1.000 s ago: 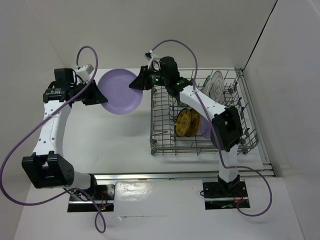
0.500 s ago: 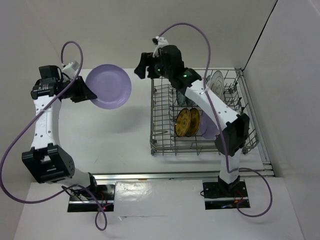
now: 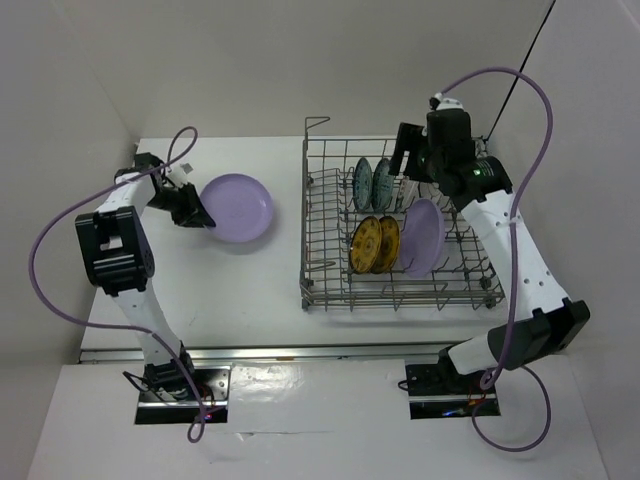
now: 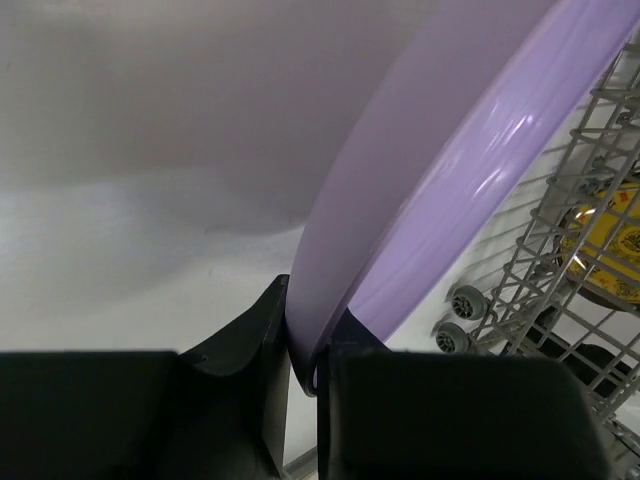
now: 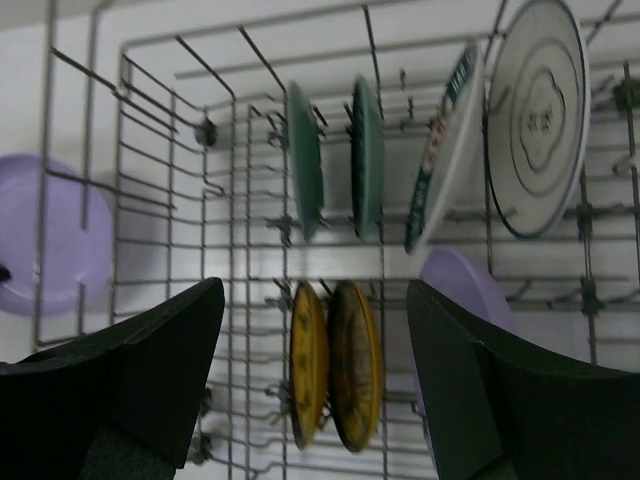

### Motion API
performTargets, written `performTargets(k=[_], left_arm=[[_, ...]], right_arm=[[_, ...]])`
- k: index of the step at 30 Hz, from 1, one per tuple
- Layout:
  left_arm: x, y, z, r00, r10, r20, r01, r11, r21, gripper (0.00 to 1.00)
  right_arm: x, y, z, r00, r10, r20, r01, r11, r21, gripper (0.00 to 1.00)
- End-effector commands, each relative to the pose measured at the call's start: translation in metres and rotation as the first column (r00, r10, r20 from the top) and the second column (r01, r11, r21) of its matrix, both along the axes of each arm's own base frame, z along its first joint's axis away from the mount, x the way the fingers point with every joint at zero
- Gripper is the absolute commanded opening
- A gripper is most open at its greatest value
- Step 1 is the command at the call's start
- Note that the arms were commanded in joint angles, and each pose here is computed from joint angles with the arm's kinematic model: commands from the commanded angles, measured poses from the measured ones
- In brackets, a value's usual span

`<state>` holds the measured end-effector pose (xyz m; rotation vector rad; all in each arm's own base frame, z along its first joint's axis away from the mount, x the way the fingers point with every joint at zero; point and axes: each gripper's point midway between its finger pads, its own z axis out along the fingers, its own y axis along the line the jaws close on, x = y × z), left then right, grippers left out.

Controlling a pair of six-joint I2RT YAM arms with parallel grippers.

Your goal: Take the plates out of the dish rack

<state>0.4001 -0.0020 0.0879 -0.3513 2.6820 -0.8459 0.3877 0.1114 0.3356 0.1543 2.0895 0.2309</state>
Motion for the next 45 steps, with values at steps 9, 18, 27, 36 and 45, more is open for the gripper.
performTargets(k=[9, 18, 27, 36, 45], left_arm=[[0.015, -0.002, -0.05, 0.994, -0.056, -0.091, 0.06, 0.998, 0.036, 0.13], [0.007, 0.009, -0.063, 0.993, -0.072, -0.097, 0.091, 0.973, 0.214, 0.55], [0.001, 0.015, -0.042, 0.995, -0.059, -0.08, 0.078, 0.962, 0.261, 0.59], [-0.015, 0.024, 0.008, 0.998, -0.046, -0.032, 0.054, 0.939, 0.341, 0.59], [-0.028, 0.02, 0.084, 0.986, -0.099, 0.132, 0.042, 0.925, 0.378, 0.59]], right_arm=[[-0.063, -0.06, -0.081, 0.938, -0.18, -0.295, 0.146, 0.98, -0.134, 0.82], [-0.082, -0.077, -0.109, 0.915, -0.255, -0.313, 0.2, 0.96, -0.196, 0.83], [-0.083, -0.084, -0.147, 0.89, -0.272, -0.366, 0.198, 0.954, -0.227, 0.76], [-0.076, -0.091, -0.16, 0.896, -0.279, -0.346, 0.203, 0.949, -0.241, 0.19], [-0.071, -0.121, -0.063, 0.914, -0.373, -0.157, 0.308, 0.893, -0.329, 0.0]])
